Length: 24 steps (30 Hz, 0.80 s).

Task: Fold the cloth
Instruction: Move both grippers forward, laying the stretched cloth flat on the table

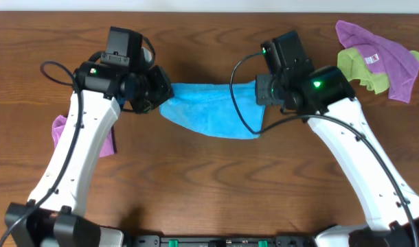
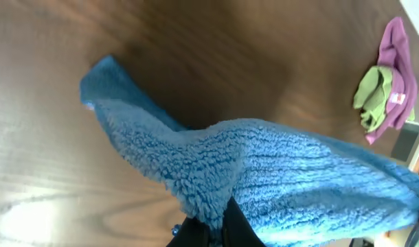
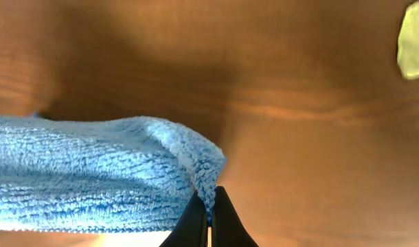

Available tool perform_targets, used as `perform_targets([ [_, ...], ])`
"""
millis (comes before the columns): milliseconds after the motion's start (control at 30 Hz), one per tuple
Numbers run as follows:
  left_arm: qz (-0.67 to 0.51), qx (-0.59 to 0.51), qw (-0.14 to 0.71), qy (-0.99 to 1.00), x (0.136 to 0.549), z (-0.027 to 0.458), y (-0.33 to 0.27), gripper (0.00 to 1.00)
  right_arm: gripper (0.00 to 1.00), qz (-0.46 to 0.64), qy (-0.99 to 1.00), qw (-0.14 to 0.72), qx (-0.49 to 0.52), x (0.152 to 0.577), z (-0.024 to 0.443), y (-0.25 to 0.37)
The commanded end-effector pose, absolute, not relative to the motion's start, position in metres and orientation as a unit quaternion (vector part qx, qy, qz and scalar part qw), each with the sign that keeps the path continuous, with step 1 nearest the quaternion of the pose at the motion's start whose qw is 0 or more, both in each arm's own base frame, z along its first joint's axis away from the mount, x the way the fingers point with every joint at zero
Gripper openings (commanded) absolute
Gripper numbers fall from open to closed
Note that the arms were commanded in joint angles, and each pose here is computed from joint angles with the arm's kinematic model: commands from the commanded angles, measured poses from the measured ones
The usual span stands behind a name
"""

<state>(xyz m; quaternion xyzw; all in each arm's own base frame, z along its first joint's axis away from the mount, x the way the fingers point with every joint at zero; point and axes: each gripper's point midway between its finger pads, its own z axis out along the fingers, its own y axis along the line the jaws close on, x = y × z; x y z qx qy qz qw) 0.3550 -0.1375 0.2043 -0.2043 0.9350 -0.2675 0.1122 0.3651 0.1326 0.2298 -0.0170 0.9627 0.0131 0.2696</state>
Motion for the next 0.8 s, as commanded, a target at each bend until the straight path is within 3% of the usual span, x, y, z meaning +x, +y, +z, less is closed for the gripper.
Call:
perform_targets([
  [0, -0.251, -0.211, 0.127, 0.936, 0.376, 0.195, -0.125, 0.06, 0.01, -0.018, 0.955, 0.295, -0.024, 0.383, 0.236, 0.114],
  [267, -0.264, -0.207, 0.154, 0.929, 0.412, 0.178, -0.13, 0.06, 0.01, -0.021, 0.941, 0.337, -0.017, 0.421, 0.238, 0.104],
  [767, -0.254, -0.204, 0.189, 0.926, 0.463, 0.134, -0.131, 0.06, 0.01, -0.033, 0.939, 0.339, -0.041, 0.477, 0.181, 0.116],
])
